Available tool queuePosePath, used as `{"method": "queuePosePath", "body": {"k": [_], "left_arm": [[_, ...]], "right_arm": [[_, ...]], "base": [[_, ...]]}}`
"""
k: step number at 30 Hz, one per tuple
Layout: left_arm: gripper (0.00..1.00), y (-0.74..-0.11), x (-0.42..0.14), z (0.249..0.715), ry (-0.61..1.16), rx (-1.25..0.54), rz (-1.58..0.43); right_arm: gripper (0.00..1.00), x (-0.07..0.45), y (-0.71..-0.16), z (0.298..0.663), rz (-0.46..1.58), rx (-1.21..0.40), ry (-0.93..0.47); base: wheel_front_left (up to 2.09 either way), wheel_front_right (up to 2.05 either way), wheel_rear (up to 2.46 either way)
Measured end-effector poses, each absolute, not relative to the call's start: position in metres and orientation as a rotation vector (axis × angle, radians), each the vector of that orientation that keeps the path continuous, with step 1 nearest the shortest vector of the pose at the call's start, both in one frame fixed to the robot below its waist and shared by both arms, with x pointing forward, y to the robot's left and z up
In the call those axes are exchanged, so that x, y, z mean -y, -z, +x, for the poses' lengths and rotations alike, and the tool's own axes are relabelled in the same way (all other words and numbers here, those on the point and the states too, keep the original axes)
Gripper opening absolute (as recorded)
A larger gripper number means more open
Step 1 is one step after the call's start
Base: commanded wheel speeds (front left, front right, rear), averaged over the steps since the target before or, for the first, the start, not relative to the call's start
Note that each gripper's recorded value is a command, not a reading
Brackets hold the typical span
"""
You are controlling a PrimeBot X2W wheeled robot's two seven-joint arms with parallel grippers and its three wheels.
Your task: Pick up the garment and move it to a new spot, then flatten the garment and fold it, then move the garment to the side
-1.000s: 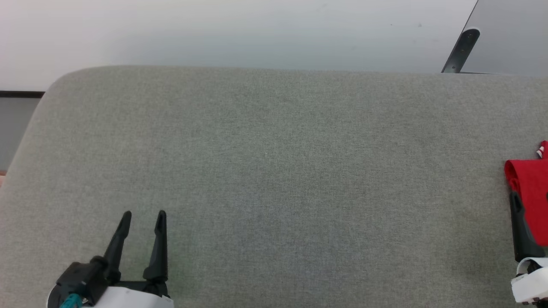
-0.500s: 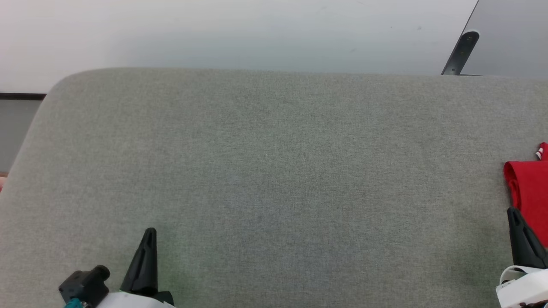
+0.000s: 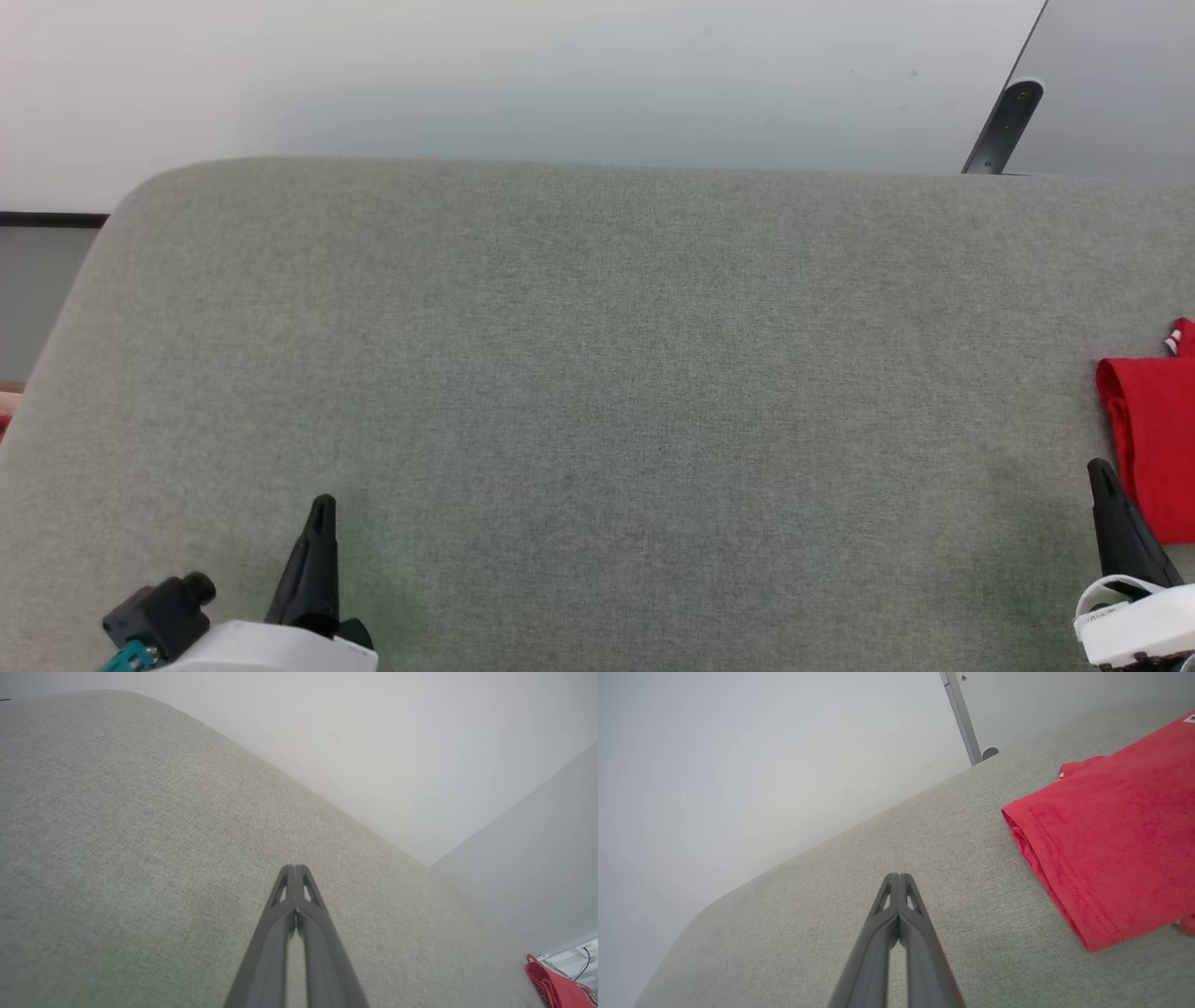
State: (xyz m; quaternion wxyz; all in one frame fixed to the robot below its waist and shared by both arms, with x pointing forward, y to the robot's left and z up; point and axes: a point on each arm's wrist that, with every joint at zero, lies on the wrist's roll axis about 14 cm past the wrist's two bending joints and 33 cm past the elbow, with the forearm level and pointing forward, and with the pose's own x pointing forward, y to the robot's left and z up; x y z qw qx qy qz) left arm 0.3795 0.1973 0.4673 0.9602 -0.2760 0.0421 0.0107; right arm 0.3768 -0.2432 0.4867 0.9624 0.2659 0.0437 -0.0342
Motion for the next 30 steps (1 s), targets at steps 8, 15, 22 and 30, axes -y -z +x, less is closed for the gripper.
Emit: {"method": "queuePosePath", "body": {"k": [8, 15, 22, 30], "left_arm": [[0.00, -0.469, -0.200, 0.381, -0.045, -0.087, -0.691], [0.00, -0.471, -0.200, 0.384, -0.052, -0.087, -0.786], [0.00, -0.470, -0.201, 0.383, -0.065, -0.096, -0.871], [0.00, -0.474, -0.202, 0.385, -0.069, -0.086, -0.963]], "right_arm": [[0.00, 0.238, -0.485, 0.378, 0.673, -0.087, 0.073], [0.00, 0.235, -0.486, 0.380, 0.774, -0.077, 0.073], [0.00, 0.232, -0.486, 0.380, 0.860, -0.073, 0.074], [0.00, 0.228, -0.485, 0.380, 0.955, -0.070, 0.074]], "base": [[0.00, 0.00, 0.00], [0.00, 0.00, 0.00], [0.00, 0.00, 0.00], [0.00, 0.00, 0.00]]}}
